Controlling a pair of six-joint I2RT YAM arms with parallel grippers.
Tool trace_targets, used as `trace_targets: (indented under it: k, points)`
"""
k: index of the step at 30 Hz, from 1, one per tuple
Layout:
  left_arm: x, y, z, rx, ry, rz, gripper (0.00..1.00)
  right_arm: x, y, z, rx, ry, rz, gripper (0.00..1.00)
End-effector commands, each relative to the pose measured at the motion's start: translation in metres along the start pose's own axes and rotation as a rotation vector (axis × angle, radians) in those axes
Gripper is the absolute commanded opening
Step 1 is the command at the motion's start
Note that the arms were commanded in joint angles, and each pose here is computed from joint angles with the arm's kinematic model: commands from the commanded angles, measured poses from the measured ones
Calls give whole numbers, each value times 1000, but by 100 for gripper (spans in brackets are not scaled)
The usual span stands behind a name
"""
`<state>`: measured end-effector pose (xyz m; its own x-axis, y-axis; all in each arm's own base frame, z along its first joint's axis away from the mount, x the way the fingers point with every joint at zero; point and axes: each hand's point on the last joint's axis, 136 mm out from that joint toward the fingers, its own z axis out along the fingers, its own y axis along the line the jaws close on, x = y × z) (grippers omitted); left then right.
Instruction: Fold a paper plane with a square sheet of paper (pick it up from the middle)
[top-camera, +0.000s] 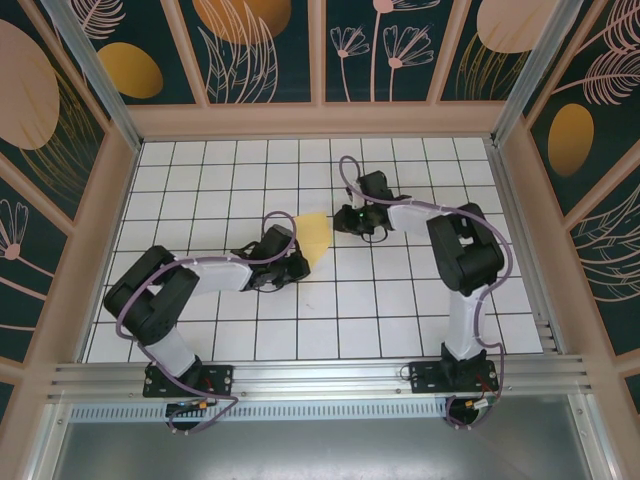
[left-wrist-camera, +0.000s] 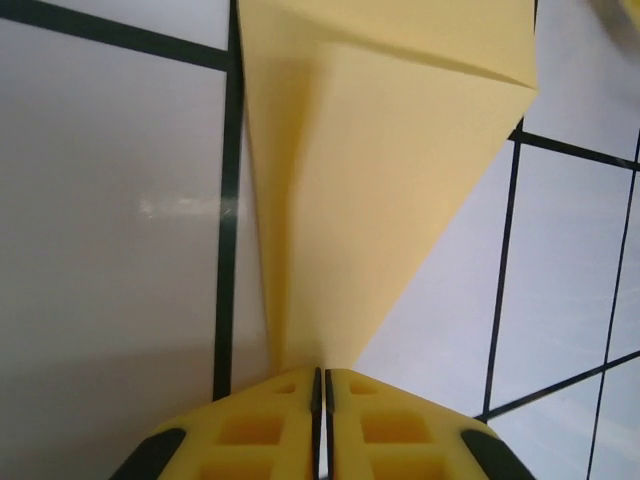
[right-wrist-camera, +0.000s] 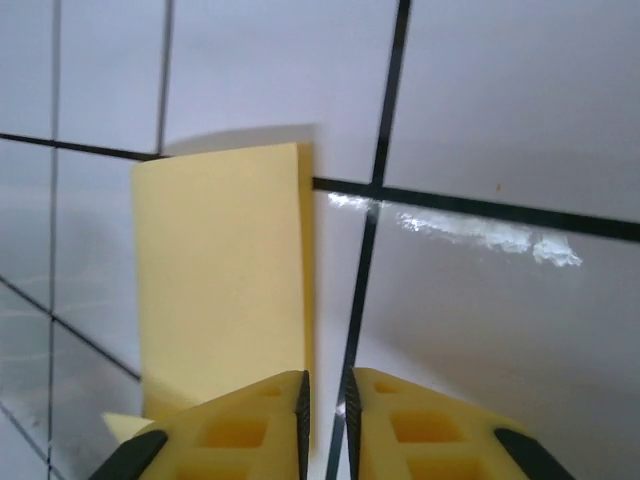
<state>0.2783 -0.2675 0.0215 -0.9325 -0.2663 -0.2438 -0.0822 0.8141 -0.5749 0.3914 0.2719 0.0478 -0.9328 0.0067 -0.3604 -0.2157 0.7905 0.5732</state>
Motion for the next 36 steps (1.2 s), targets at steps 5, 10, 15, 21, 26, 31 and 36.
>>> trace_targets:
  k: [5,10,15,21,26,31,36]
  points:
    - [-28,-29,-21,45,-95,36,17,-8,24,-27,-38,-75,-38,26]
    - [-42,-32,-16,33,-154,14,17,-14,32,-1,-24,-24,-75,24]
    - [-51,-31,-19,25,-205,-20,18,-21,34,33,11,25,-86,19]
    - [-58,-17,-37,-45,-275,-39,26,-30,17,64,105,59,-61,19]
    - [-62,-14,-50,-64,-309,-25,35,-22,-8,67,203,73,-3,19]
    - [-61,-17,-50,-45,-304,4,41,-12,-45,41,313,35,127,21]
    - [-56,-33,-46,36,-269,58,43,7,-66,1,358,-37,245,28]
